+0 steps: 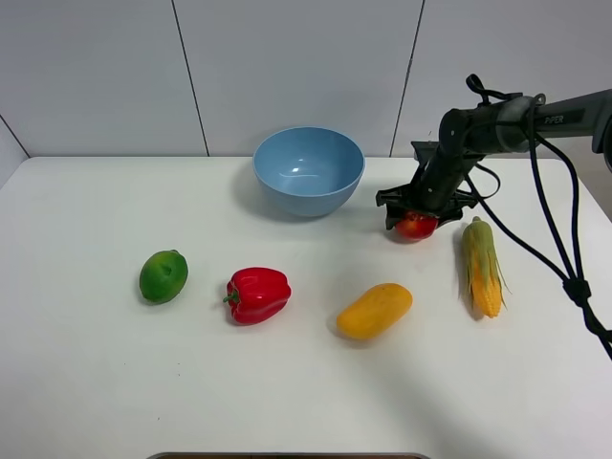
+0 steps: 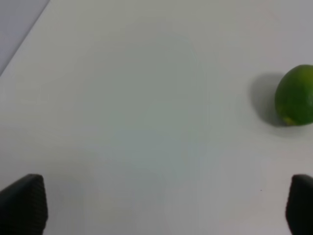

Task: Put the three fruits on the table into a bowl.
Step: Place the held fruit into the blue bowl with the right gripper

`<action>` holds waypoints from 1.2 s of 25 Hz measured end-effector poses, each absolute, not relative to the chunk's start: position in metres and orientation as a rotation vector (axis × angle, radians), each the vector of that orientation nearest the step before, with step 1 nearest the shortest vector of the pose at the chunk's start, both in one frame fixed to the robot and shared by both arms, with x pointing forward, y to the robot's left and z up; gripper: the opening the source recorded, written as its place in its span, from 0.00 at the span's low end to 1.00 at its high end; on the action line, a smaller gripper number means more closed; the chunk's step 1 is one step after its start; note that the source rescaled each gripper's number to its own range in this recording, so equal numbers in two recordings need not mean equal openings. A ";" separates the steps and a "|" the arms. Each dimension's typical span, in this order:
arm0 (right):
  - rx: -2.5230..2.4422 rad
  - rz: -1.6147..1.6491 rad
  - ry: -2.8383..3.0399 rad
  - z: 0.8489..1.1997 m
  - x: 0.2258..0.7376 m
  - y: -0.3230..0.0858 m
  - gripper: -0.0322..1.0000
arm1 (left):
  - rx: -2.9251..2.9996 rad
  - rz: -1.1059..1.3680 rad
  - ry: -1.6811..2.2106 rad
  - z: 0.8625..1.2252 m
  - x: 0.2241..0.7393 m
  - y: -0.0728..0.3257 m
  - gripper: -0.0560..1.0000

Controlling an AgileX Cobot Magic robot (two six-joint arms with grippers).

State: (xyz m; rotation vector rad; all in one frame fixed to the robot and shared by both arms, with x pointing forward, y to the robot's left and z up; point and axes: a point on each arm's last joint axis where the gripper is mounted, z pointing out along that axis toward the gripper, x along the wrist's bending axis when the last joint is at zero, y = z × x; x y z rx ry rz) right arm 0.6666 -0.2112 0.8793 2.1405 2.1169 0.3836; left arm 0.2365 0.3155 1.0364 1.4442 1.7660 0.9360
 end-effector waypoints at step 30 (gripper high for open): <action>1.632 0.845 2.055 1.083 0.608 -0.162 0.31 | 1.444 0.936 1.766 1.036 0.236 0.316 1.00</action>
